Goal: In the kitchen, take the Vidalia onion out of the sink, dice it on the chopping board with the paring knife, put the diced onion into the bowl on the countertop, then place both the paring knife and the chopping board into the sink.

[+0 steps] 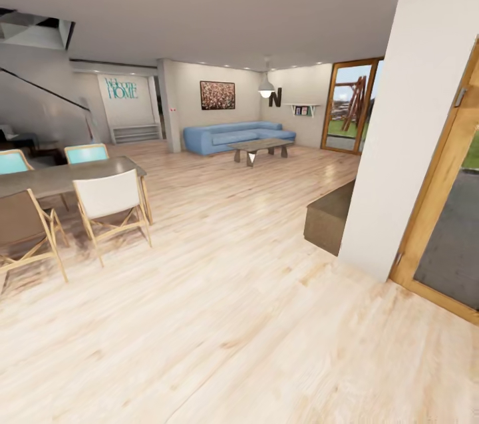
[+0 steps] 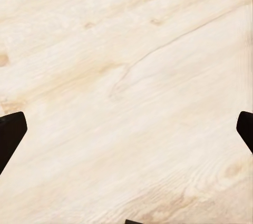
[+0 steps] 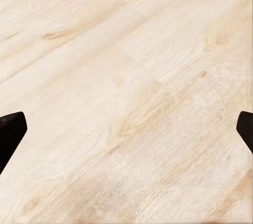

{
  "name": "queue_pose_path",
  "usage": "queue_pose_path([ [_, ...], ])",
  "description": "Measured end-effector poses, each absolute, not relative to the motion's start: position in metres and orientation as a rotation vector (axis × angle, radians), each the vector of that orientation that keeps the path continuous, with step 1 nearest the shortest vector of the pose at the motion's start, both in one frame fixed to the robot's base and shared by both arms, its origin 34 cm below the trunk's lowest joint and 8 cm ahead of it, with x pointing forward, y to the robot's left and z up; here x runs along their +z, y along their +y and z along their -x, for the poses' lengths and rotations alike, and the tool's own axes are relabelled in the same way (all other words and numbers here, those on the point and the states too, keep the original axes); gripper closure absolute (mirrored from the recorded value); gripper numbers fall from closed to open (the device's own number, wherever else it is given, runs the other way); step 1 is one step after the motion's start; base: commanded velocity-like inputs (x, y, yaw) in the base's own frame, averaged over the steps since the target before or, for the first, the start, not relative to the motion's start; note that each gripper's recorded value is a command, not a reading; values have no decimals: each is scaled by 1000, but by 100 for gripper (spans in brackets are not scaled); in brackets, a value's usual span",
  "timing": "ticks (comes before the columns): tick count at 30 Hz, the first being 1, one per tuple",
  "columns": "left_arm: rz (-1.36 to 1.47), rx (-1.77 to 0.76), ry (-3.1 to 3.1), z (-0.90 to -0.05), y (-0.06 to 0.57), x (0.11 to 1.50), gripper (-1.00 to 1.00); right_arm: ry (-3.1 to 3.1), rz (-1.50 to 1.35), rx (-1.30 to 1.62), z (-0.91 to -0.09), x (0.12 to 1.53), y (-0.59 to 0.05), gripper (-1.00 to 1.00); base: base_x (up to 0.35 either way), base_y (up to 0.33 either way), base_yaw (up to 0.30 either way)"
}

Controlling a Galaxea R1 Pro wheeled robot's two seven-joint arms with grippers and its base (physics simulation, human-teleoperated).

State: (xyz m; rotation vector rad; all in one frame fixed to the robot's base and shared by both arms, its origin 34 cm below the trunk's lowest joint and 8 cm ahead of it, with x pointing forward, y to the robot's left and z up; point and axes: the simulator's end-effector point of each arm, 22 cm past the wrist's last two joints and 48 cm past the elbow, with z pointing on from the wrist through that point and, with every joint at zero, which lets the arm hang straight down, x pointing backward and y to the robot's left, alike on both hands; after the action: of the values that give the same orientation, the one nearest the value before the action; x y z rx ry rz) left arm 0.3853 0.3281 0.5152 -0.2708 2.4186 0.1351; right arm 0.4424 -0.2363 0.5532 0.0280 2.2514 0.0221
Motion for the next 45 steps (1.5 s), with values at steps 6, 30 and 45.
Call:
queue_pose_path([
  [6,270,134,2415,-386,328,516,-100,2247,-29,22,-444,555,-236,-100,0,0,-245],
  [30,269,133,2395,-393,329,521,-100,2209,-198,-55,-447,562,-280,-100,0,0,-247],
  [45,269,132,2384,-396,329,524,-100,2197,-233,-69,-448,565,-289,-100,0,0,-234],
])
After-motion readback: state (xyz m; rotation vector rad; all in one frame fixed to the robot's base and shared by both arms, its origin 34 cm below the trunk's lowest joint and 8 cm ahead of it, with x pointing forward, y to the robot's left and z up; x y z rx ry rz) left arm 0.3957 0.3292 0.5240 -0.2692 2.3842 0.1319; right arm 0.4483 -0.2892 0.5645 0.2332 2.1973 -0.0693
